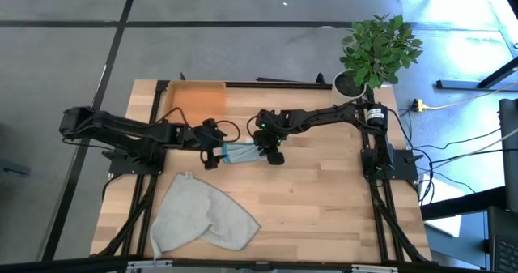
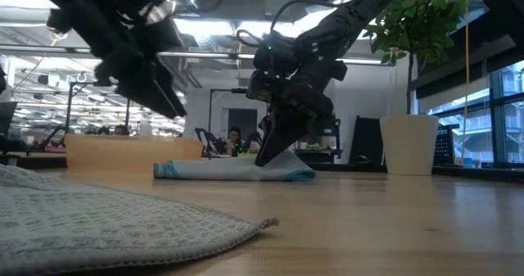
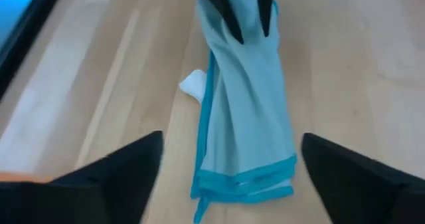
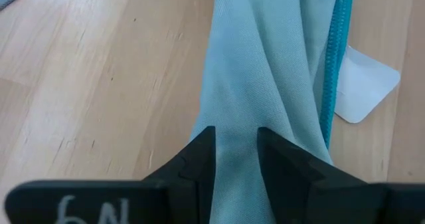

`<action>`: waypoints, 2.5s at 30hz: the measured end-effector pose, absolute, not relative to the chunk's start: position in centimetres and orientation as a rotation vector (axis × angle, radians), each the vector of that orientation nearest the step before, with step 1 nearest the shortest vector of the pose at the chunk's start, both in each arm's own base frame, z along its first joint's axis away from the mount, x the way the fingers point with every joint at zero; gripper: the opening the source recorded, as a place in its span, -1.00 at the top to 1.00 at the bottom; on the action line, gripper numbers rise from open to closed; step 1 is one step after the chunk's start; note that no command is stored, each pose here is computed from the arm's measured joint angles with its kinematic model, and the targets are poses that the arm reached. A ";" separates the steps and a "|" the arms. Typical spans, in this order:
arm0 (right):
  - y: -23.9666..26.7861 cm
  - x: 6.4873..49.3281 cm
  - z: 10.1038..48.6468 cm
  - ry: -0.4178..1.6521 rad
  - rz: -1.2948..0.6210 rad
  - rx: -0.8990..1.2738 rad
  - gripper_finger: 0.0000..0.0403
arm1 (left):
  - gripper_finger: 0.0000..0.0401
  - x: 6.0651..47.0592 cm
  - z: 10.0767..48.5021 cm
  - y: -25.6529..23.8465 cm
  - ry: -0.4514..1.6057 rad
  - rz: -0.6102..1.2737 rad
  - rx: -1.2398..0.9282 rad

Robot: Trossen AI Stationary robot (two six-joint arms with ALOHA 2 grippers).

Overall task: Roll microfiber towels into tight, uniform cylinder then place into a basket
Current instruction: Put the blue microfiber cloth into the bin

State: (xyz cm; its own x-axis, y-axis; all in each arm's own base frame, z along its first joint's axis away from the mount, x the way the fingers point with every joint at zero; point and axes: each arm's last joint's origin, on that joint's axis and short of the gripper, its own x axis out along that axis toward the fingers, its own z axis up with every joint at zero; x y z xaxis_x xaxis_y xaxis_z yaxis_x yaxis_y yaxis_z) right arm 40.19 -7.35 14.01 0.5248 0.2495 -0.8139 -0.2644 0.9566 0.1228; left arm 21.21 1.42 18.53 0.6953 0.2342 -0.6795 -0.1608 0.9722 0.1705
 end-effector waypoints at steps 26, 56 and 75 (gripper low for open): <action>-7.4 40.2 14.0 0.967 0.307 -0.018 0.44 | -0.99 29.3 12.5 3.8 0.895 0.119 0.142; -7.4 40.4 14.1 0.951 0.304 -0.024 0.44 | -0.99 29.1 14.4 4.1 0.993 0.112 0.004; -7.4 40.4 14.1 0.947 0.304 -0.026 0.44 | -0.99 29.7 12.1 3.7 1.060 0.115 0.007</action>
